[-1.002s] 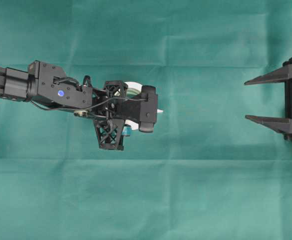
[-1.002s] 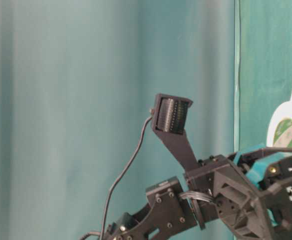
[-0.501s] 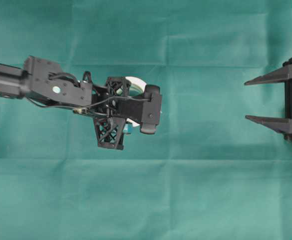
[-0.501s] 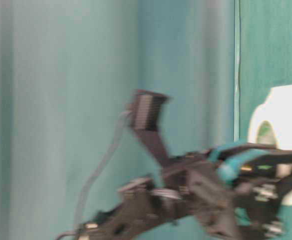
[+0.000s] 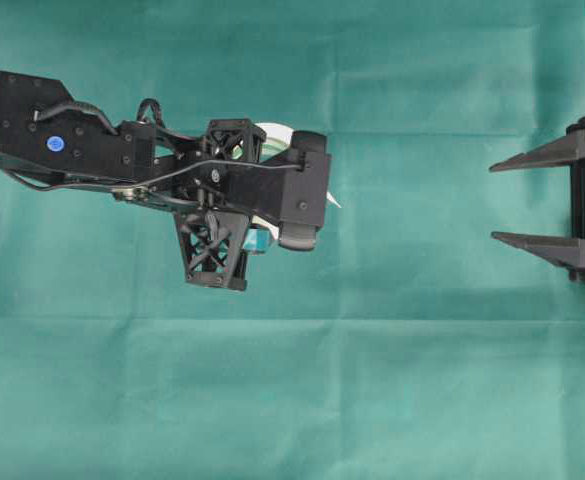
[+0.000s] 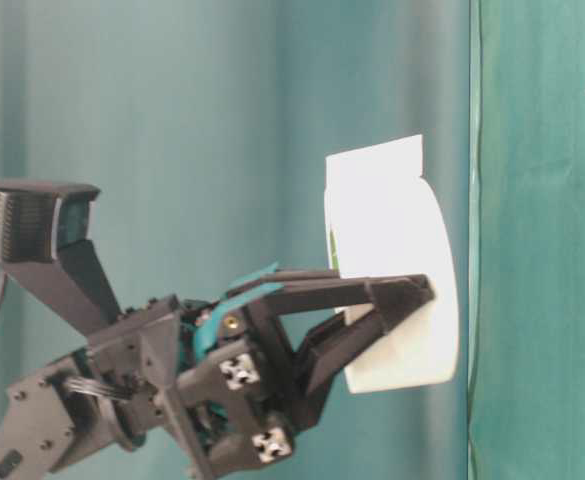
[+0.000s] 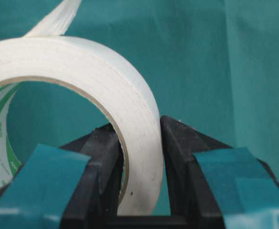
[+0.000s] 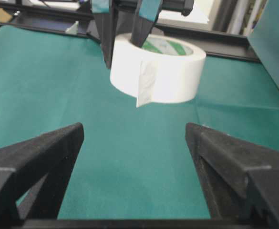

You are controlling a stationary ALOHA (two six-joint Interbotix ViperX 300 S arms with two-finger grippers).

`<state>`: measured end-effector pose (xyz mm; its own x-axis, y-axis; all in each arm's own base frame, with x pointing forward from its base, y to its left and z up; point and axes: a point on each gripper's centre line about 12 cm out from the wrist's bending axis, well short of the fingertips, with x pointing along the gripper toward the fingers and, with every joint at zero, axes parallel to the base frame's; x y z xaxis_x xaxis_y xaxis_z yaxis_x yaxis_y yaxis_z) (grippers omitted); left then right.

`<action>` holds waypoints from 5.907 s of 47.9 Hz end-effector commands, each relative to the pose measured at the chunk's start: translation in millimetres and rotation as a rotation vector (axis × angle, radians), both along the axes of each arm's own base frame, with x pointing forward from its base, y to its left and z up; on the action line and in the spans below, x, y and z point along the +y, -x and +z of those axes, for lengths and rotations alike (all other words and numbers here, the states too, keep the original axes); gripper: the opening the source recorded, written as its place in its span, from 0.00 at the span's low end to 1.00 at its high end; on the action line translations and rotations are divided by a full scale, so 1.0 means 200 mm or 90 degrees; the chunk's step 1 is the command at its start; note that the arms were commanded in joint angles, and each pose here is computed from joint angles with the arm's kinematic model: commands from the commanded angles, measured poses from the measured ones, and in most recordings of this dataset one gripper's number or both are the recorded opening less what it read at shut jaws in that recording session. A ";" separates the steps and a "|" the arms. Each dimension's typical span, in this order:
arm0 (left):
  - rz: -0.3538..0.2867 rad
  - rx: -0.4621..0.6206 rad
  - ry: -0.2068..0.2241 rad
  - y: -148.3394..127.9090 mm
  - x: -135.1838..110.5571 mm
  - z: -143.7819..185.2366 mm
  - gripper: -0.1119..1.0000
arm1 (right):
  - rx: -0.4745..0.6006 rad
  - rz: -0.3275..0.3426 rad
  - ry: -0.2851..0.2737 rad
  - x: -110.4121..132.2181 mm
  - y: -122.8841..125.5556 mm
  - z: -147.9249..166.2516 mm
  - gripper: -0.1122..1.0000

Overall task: Peel off the duct tape with your right arm.
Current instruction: 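Lift the tape roll upright with the left gripper, then reach the right gripper to the tape's free end and pinch it, then pull the tape end with the right gripper while the left rotates the roll away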

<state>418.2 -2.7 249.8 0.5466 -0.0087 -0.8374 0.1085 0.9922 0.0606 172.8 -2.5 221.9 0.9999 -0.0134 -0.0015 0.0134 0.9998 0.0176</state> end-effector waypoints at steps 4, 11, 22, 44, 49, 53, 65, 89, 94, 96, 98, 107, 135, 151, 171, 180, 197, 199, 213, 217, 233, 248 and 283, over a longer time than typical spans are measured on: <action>-0.002 -0.031 -0.004 -0.02 0.00 0.13 0.28 | -0.010 0.000 -0.002 0.00 -0.01 0.02 0.85; -0.002 -0.030 -0.004 -0.02 0.00 0.13 0.29 | -0.010 0.000 -0.005 0.00 -0.01 0.03 0.85; 0.002 -0.028 -0.004 -0.02 0.01 0.12 0.29 | -0.004 0.000 -0.025 0.00 -0.05 0.02 0.85; 0.004 -0.036 -0.003 -0.02 0.02 0.12 0.28 | 0.027 -0.014 -0.024 -0.03 -0.31 0.02 0.83; 0.004 -0.041 -0.003 -0.03 0.02 0.12 0.29 | 0.040 -0.019 -0.025 -0.04 -0.39 -0.01 0.83; 0.004 -0.041 -0.003 -0.03 0.02 0.12 0.29 | 0.041 -0.019 -0.026 -0.05 -0.45 -0.02 0.83; 0.004 -0.039 -0.004 -0.03 0.02 0.11 0.29 | 0.049 -0.020 -0.022 -0.06 -0.63 -0.03 0.83; -0.002 -0.038 -0.004 -0.03 0.00 0.11 0.28 | 0.064 -0.031 -0.022 -0.09 -0.81 -0.06 0.83; -0.003 -0.038 -0.004 -0.03 0.00 0.11 0.28 | 0.064 -0.031 -0.022 -0.09 -0.81 -0.06 0.83; -0.004 -0.038 -0.004 -0.03 0.00 0.11 0.28 | 0.064 -0.031 -0.022 -0.09 -0.81 -0.06 0.83; -0.004 -0.038 -0.004 -0.03 0.00 0.11 0.29 | 0.063 -0.032 -0.022 -0.10 -0.81 -0.06 0.82; -0.009 -0.038 -0.004 -0.03 -0.02 0.11 0.29 | 0.066 -0.032 -0.023 -0.10 -0.80 -0.06 0.51; -0.011 -0.033 -0.004 -0.02 -0.03 0.10 0.29 | 0.076 -0.035 -0.025 -0.10 -0.79 -0.09 0.03; -0.010 -0.030 -0.004 -0.01 -0.02 0.09 0.28 | 0.078 -0.037 -0.027 -0.11 -0.79 -0.09 0.02; -0.016 -0.023 -0.004 0.00 -0.04 0.06 0.29 | 0.086 -0.061 -0.038 -0.15 -0.77 -0.11 0.02; -0.035 -0.017 -0.002 0.01 -0.11 0.04 0.29 | 0.087 -0.074 -0.039 -0.18 -0.76 -0.12 0.02; -0.086 -0.010 -0.001 0.05 -0.27 0.01 0.29 | 0.092 -0.099 -0.041 -0.25 -0.74 -0.13 0.02; -0.092 -0.012 -0.001 0.05 -0.29 0.02 0.29 | 0.091 -0.103 -0.041 -0.26 -0.74 -0.13 0.02; -0.139 -0.022 0.000 0.08 -0.44 0.04 0.28 | 0.092 -0.130 -0.041 -0.33 -0.73 -0.13 0.02; -0.152 -0.036 0.001 0.08 -0.48 0.07 0.29 | 0.092 -0.134 -0.040 -0.34 -0.72 -0.13 0.02; -0.252 -0.130 -0.025 0.10 -0.64 0.18 0.28 | 0.093 -0.144 -0.041 -0.36 -0.71 -0.14 0.02; -0.314 -0.181 -0.052 0.12 -0.71 0.24 0.28 | 0.103 -0.145 -0.045 -0.36 -0.70 -0.16 0.02; -0.357 -0.355 -0.109 0.11 -0.69 0.43 0.28 | 0.144 -0.156 -0.052 -0.39 -0.74 -0.27 0.02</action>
<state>405.4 -130.1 301.3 0.7887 -0.2549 -0.5594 0.5110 0.7777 0.3662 319.8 -68.8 166.1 0.9489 -0.2049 -0.2400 0.2256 0.9722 0.0620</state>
